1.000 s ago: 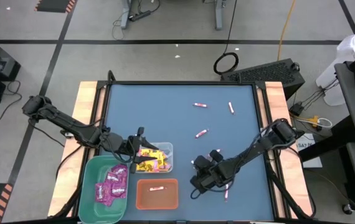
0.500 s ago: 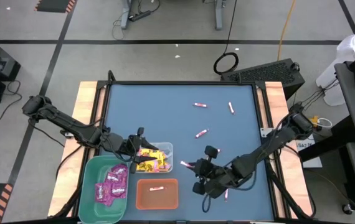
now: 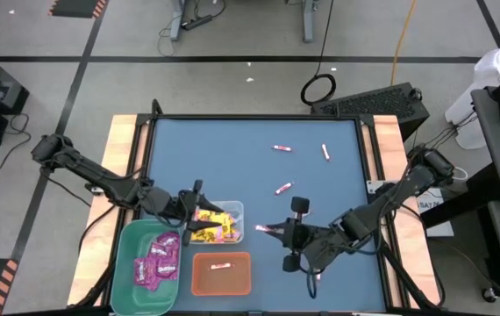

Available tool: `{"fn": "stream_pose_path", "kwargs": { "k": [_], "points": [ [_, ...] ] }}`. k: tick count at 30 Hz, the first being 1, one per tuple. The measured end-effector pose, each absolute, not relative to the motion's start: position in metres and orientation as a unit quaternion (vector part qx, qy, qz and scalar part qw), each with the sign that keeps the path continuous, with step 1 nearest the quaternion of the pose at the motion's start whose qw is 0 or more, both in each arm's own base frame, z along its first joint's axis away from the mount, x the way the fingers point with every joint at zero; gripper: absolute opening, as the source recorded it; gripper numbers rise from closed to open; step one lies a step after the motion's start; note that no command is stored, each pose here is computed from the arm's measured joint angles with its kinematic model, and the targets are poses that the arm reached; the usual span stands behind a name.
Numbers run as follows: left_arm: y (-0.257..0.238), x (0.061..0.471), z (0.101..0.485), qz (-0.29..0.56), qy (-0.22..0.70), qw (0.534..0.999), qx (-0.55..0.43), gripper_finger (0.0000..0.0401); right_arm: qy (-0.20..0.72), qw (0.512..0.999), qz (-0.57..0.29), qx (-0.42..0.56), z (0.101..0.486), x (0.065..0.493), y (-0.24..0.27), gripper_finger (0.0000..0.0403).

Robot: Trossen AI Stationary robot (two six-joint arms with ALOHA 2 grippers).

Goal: Sort candy
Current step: Put the red candy into the orange bin

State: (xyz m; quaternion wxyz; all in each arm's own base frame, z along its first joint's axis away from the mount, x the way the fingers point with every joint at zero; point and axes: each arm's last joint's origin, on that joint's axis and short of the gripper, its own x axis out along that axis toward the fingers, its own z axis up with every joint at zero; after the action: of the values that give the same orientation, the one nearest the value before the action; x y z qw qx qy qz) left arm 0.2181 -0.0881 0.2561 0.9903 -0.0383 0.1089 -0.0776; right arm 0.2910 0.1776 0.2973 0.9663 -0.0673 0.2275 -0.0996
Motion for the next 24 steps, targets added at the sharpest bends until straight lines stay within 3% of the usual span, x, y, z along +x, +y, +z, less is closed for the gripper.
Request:
{"fn": "stream_pose_path", "kwargs": {
  "k": [5, 15, 24],
  "points": [
    [-0.091, 0.217, 0.255, -0.084, 0.113, 0.989, -0.036, 0.0183, 0.202, 0.972, -0.087, -0.078, 0.295, 0.295, 0.183, 0.0024],
    [-0.095, 0.215, 0.255, -0.094, 0.114, 0.988, -0.035, 0.0183, 0.063, 0.995, -0.033, -0.065, 0.283, 0.304, 0.178, 0.0024],
    [-0.095, 0.215, 0.255, -0.093, 0.114, 0.988, -0.035, 0.0183, 0.049, 0.997, -0.028, -0.045, 0.278, 0.304, 0.174, 0.0024]
  ]
}}
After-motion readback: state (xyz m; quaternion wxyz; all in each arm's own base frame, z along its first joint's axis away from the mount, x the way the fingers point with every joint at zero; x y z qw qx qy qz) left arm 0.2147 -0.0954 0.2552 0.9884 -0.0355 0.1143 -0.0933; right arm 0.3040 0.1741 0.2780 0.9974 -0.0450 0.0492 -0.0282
